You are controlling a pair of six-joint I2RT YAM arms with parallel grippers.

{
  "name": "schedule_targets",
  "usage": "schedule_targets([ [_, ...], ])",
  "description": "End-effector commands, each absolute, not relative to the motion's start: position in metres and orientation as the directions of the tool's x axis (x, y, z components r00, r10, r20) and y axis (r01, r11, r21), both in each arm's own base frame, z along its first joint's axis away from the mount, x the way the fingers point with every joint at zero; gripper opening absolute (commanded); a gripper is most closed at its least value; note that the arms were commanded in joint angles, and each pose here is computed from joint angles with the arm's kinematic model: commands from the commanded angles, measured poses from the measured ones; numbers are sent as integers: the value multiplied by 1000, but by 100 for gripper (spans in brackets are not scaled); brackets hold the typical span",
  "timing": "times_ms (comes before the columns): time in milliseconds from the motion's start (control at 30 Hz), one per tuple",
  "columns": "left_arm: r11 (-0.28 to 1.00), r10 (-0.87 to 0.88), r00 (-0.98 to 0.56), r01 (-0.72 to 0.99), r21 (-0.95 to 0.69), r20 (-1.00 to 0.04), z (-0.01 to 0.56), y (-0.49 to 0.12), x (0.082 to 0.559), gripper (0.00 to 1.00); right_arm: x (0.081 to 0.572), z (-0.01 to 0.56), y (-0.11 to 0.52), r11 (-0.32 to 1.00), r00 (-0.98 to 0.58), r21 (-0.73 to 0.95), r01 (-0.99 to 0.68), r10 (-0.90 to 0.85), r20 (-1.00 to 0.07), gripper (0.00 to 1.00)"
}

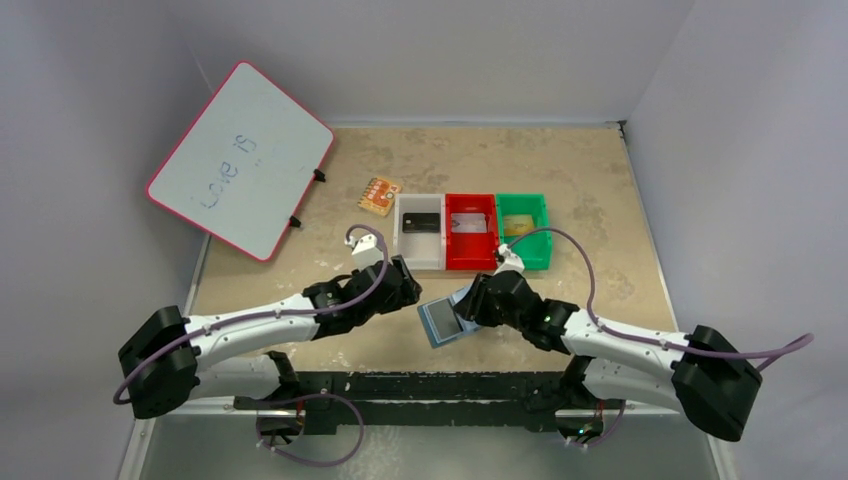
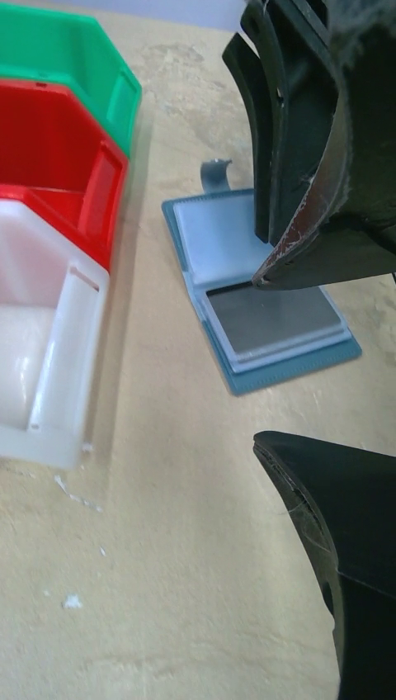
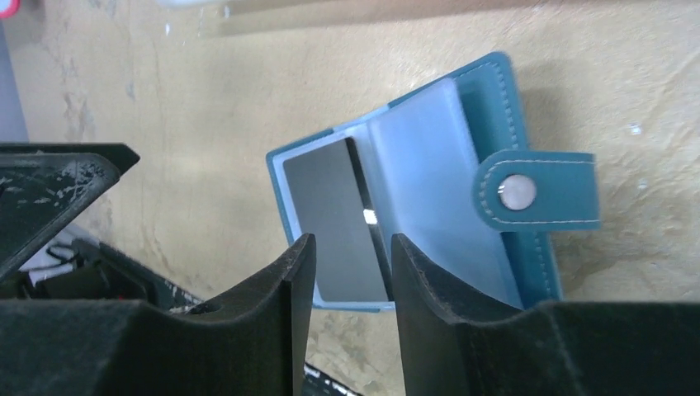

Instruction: Take the credit cards out of the card holder

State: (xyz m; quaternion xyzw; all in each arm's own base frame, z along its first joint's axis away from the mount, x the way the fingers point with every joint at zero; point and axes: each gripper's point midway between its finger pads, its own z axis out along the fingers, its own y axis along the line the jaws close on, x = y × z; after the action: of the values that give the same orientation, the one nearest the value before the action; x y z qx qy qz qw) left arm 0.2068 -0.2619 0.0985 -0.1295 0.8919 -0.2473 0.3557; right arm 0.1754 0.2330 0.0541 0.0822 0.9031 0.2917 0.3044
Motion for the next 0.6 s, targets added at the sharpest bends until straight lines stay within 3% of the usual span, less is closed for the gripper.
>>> schedule_targets([
  [0, 825, -452, -690, -82, -558, -566, 104, -248, 202, 64, 166, 67, 256, 746, -837, 651, -144, 259, -482, 43],
  [233, 824, -435, -713, -69, -562, -550, 97, -247, 195, 64, 153, 49, 253, 743, -873, 663, -93, 260, -413, 45],
  [567, 831, -415, -724, -55, -554, -551, 97, -252, 195, 64, 154, 41, 256, 764, -885, 641, -74, 246, -395, 46],
])
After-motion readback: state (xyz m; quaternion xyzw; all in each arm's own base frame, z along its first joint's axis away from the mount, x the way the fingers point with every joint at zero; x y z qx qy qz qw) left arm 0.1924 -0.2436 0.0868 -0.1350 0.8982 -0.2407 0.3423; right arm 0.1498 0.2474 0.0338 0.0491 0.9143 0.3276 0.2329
